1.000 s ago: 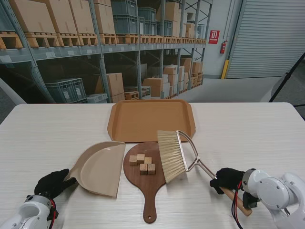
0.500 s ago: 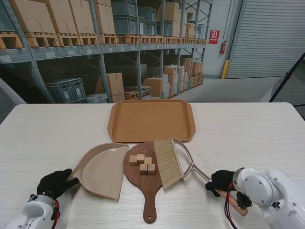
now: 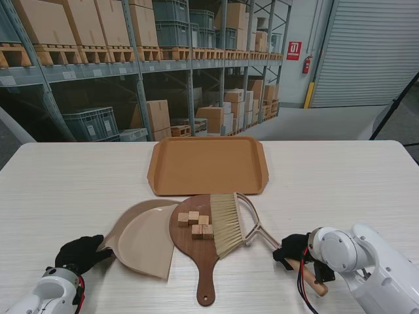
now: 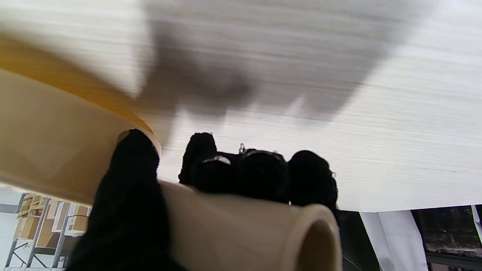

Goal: Sweep wood blocks off a wooden cutting board into a dustpan and pour them into a container

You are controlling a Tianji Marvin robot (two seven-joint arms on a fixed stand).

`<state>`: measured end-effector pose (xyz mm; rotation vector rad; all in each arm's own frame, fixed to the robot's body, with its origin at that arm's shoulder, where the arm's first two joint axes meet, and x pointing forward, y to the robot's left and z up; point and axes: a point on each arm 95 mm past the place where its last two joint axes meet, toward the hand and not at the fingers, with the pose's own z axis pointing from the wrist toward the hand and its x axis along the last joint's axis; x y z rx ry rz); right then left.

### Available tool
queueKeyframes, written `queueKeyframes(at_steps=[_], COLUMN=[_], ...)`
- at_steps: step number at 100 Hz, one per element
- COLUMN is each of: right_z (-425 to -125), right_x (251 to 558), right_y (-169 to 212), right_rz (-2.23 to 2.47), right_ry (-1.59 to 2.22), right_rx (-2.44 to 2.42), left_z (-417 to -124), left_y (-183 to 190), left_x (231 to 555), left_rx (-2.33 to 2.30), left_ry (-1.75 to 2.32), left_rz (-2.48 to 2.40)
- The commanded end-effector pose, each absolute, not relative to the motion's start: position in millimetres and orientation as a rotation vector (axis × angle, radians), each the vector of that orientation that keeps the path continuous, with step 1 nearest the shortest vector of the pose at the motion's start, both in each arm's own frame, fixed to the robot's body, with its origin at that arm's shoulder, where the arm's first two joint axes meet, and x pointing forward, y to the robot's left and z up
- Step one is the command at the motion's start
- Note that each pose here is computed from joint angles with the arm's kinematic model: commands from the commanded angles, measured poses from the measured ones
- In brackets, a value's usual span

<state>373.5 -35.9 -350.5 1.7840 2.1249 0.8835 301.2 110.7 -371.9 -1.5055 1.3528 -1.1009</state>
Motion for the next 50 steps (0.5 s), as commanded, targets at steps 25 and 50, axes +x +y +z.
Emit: queueKeyframes(at_steps=[25, 50], right_z=[-355, -355], right_x=[373, 374], right_y=[-15, 0], right_rz=[0.881, 0.914], right_ry=[2.143, 2.156], right_rx=[1.788, 1.771], left_z=[-377, -377], left_y=[105, 104], left_x=[293, 292], left_rx=[-1.531, -1.538], left_ry=[1.406, 1.415], left_rz=[-1.069, -1.060])
